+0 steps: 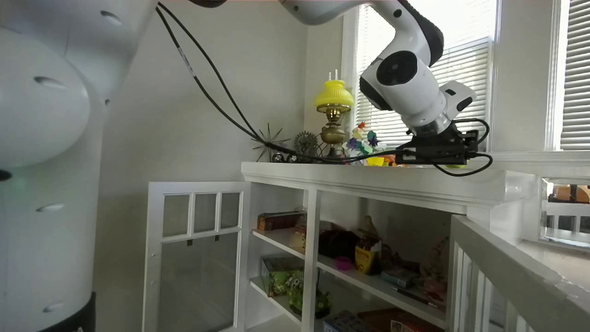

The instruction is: Pick up the green ball from the counter and put it in the cabinet, then pick it up again and put it on the counter

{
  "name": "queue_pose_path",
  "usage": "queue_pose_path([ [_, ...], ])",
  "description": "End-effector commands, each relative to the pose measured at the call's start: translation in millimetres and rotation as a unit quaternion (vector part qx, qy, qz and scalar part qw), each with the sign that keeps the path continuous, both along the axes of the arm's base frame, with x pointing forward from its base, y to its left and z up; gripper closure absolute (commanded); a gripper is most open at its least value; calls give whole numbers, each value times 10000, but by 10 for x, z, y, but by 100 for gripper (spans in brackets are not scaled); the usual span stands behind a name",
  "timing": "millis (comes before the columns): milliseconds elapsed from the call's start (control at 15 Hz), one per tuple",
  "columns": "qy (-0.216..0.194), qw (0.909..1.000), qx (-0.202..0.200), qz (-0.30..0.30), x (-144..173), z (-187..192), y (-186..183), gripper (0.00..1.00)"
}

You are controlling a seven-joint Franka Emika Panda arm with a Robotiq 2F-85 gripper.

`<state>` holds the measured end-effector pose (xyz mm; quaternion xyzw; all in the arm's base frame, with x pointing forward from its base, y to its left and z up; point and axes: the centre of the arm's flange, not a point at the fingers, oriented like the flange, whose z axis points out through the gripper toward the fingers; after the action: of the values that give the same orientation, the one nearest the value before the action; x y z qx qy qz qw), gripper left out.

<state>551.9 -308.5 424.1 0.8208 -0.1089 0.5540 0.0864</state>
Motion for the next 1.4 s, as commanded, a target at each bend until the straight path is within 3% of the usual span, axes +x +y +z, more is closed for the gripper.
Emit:
queue_pose_path([
  [0,-147,9998,-121,9,100,9,29,9],
  [133,-287,9994,-178,59,65,97,79,1],
  [467,-800,9958,-419,157,-245,509,313,0],
  [733,10,9999,-33,96,-805,681,633,0],
  [933,819,9958,-3,402,-1270,637,1003,0],
  [1333,1507,9828,-483,954,-1842,516,1751,0],
])
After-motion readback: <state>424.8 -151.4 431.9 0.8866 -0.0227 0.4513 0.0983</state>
